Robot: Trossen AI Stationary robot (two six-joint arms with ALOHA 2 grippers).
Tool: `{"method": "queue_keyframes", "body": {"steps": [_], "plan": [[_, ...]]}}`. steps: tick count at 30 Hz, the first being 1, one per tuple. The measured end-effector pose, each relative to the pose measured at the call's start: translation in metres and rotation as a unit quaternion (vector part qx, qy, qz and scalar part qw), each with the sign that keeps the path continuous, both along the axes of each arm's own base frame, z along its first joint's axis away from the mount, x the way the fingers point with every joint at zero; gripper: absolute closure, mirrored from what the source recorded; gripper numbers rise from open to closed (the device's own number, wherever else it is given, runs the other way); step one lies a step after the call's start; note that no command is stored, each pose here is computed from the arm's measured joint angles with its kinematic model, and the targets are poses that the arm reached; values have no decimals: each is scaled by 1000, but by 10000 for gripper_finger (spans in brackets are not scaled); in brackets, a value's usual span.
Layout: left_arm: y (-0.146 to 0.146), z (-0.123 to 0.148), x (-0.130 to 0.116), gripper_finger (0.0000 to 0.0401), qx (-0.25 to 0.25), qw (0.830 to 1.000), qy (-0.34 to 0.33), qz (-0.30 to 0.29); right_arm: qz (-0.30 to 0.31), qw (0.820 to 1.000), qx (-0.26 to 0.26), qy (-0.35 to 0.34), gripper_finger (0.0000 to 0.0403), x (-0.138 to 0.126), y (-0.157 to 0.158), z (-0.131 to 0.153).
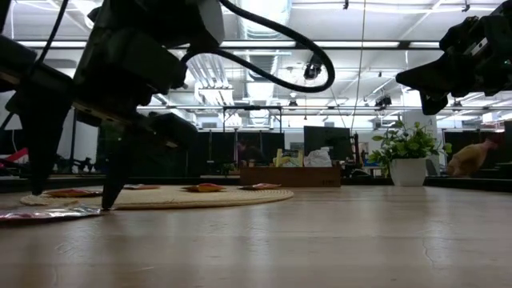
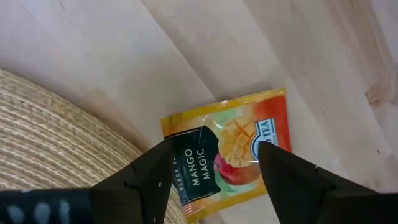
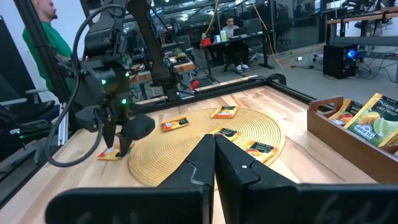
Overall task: Pick & Place Tea
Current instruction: Put the orange tea bag into the left section of the wooden organizer
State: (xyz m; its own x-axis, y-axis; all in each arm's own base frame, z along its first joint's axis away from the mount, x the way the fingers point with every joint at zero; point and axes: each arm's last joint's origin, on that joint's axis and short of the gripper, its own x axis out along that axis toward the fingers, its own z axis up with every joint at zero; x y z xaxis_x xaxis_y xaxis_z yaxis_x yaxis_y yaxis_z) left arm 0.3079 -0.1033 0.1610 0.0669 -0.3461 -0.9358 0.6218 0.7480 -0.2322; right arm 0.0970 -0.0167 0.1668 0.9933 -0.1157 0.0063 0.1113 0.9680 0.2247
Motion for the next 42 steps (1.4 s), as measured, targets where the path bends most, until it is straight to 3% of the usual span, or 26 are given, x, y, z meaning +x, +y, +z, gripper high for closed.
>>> {"method": "queue_keyframes", "body": {"steps": [14,32,36,42], "plan": [[2,9,8,174,-5,1000,-24,7,0,1000,0,0,394,0,0,0],[12,-9,1,176,5,1000,-22,17,0,1000,0,0,394,0,0,0],[12,-9,2,204,6,999,-27,18,0,1000,0,0,394,0,0,0],[12,-9,3,294,11,999,-33,19,0,1000,0,0,394,0,0,0]]}}
